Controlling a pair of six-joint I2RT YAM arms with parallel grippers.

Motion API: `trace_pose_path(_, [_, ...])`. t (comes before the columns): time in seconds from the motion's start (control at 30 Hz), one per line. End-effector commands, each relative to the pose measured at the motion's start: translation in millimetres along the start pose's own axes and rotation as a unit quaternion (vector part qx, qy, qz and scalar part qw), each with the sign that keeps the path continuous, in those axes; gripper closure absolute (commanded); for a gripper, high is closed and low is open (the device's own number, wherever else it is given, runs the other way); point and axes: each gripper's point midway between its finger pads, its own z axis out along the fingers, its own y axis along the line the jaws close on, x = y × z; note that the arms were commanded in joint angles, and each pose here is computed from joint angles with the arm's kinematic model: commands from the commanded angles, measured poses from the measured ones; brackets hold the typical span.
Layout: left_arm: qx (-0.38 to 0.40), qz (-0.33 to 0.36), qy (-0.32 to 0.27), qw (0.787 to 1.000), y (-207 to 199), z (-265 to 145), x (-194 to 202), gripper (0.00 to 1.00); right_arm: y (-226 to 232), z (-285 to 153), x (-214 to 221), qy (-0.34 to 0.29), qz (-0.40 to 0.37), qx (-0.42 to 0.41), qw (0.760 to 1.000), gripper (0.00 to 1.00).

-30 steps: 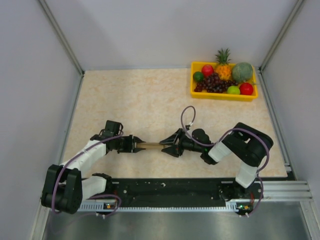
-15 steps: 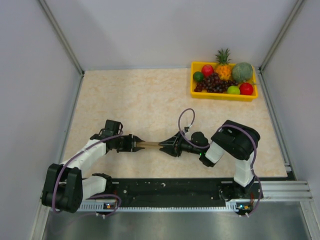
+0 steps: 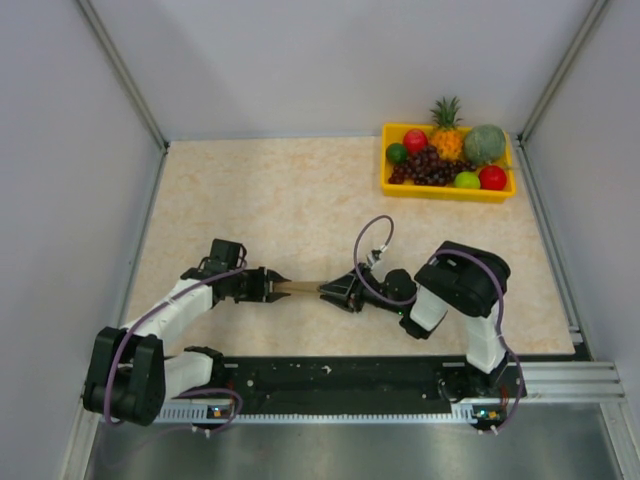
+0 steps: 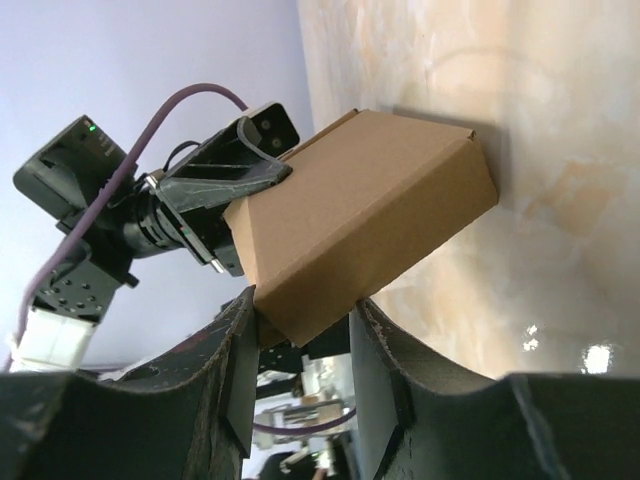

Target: Fold the paper box

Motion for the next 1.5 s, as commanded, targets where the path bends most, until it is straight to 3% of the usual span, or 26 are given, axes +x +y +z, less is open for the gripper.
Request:
trace_pose_path(0.0, [-0.007, -0.008, 0.020, 1.000, 0, -4, 8, 0.88, -56, -13, -21, -0.056, -0.129, 0.078, 0.987, 1.00])
trace_pose_path(0.1, [-0.010, -0.007, 0.016, 1.000, 1, -4, 7, 0.88, -62, -15, -18, -0.039, -0.151, 0.093, 0.983, 1.00])
trace_pose_path(0.2, [-0.012, -0.005, 0.017, 1.000, 3, -3, 7, 0.88, -38, -14, -19, -0.037, -0.179, 0.079, 0.980, 0.99])
trace_pose_path(0.23, [-0.013, -0.007, 0.016, 1.000, 3, -3, 7, 0.88, -36, -18, -19, -0.030, -0.201, 0.105, 0.973, 0.94])
trace_pose_path(0.33, [-0.011, -0.006, 0.019, 1.000, 2, -3, 7, 0.88, -36, -22, -28, -0.033, -0.254, 0.163, 0.953, 0.91])
trace_pose_path(0.43, [-0.012, -0.005, 0.018, 1.000, 3, -3, 7, 0.88, -22, -19, -43, -0.039, -0.251, 0.147, 0.956, 1.00])
trace_pose_path(0.6, [-0.012, -0.007, 0.018, 1.000, 5, -1, 6, 0.88, 3, -17, -22, 0.017, -0.290, 0.103, 0.951, 1.00])
trace_pose_path(0.63, [-0.013, -0.007, 0.015, 1.000, 5, 0, 5, 0.88, 7, -21, -19, 0.024, -0.304, 0.098, 0.947, 0.99])
trace_pose_path(0.7, [-0.013, -0.003, 0.017, 1.000, 3, -1, 6, 0.88, 23, -35, -4, 0.046, -0.333, 0.075, 0.939, 0.81])
trace_pose_path(0.73, [-0.013, -0.002, 0.016, 1.000, 1, -1, 6, 0.88, 21, -43, -1, 0.055, -0.359, 0.080, 0.928, 0.59])
trace_pose_path(0.8, [-0.016, 0.000, 0.014, 1.000, 1, -1, 6, 0.88, 35, -58, 6, 0.063, -0.398, 0.071, 0.912, 0.39])
trace_pose_path(0.83, [-0.015, 0.001, 0.015, 1.000, 1, -1, 6, 0.88, 42, -60, 3, 0.063, -0.441, 0.068, 0.893, 0.28])
trace_pose_path(0.87, [-0.015, 0.001, 0.013, 1.000, 1, -1, 5, 0.88, 45, -62, -1, 0.063, -0.459, 0.077, 0.883, 0.23])
trace_pose_path(0.9, [-0.017, 0.001, 0.012, 1.000, 2, -1, 5, 0.88, 33, -68, -2, 0.082, -0.469, 0.109, 0.873, 0.21])
trace_pose_path(0.93, [-0.016, 0.002, 0.011, 1.000, 1, -1, 5, 0.87, 42, -62, -7, 0.088, -0.509, 0.106, 0.850, 0.19])
trace_pose_path(1.0, [-0.016, 0.001, 0.009, 1.000, 2, -2, 4, 0.87, 42, -56, -7, 0.113, -0.537, 0.103, 0.830, 0.18])
trace_pose_path(1.03, [-0.017, 0.001, 0.010, 1.000, 2, -2, 5, 0.87, 44, -50, -7, 0.129, -0.583, 0.091, 0.797, 0.17])
trace_pose_path(1.1, [-0.016, 0.005, 0.009, 1.000, 2, -3, 5, 0.86, 47, -42, -7, 0.132, -0.623, 0.061, 0.768, 0.16])
trace_pose_path(1.13, [-0.018, 0.003, 0.007, 1.000, 3, -3, 4, 0.86, 55, -37, -9, 0.131, -0.664, 0.038, 0.735, 0.16])
trace_pose_path(1.2, [-0.019, 0.002, 0.005, 1.000, 5, -3, 3, 0.84, 56, -28, -12, 0.127, -0.709, 0.035, 0.692, 0.17])
trace_pose_path(1.37, [-0.021, 0.003, 0.009, 1.000, 3, -1, 4, 0.83, 49, -3, 0, 0.171, -0.747, 0.035, 0.641, 0.22])
trace_pose_path(1.47, [-0.016, 0.003, 0.010, 1.000, 1, -2, 5, 0.82, 40, 6, 1, 0.170, -0.758, 0.046, 0.628, 0.22])
